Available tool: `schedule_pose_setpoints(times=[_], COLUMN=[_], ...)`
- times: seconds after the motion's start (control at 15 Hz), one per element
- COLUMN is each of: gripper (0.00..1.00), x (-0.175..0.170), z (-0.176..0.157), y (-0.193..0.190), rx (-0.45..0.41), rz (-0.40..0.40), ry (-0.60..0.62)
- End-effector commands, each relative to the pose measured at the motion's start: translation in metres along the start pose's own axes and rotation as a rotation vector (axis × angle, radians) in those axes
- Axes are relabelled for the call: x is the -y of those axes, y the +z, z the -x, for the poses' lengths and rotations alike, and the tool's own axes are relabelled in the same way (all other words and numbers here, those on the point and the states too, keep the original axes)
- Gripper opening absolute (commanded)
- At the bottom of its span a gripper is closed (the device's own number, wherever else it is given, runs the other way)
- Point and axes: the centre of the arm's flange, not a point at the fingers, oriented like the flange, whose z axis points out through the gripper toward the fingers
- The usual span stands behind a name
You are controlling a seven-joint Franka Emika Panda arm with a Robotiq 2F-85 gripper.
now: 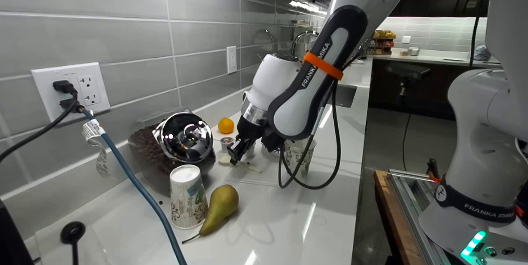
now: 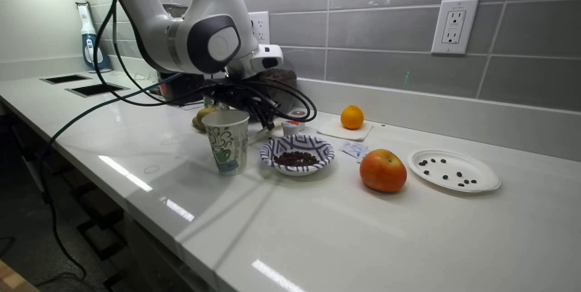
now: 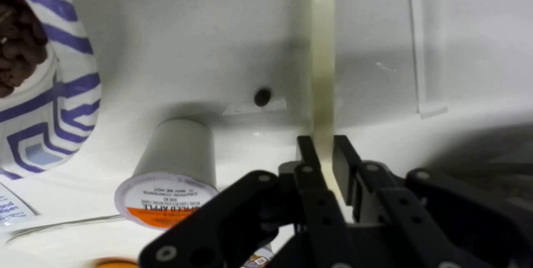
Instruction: Pick up the spoon, scoop some content out the bowl, put the content into the cup and place the spoon down to the right of the bowl
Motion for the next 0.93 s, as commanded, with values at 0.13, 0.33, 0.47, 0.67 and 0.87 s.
schedule_pose_setpoints(times=[0.13, 0.33, 0.47, 0.67, 0.87], gripper=[0.04, 0.04, 0.04, 0.04, 0.04], x=[0.001, -0.007, -0.013, -0.015, -0.015], z=[0.008, 0.008, 0.007, 0.000, -0.007], y=[-0.040, -0.059, -0.073, -0.093, -0.116], rx=[-0.021, -0.027, -0.035, -0.070, -0.084], rz=[-0.001, 0.017, 0.020, 0.007, 0.024], ry=[-0.003, 0.002, -0.015, -0.052, -0.108])
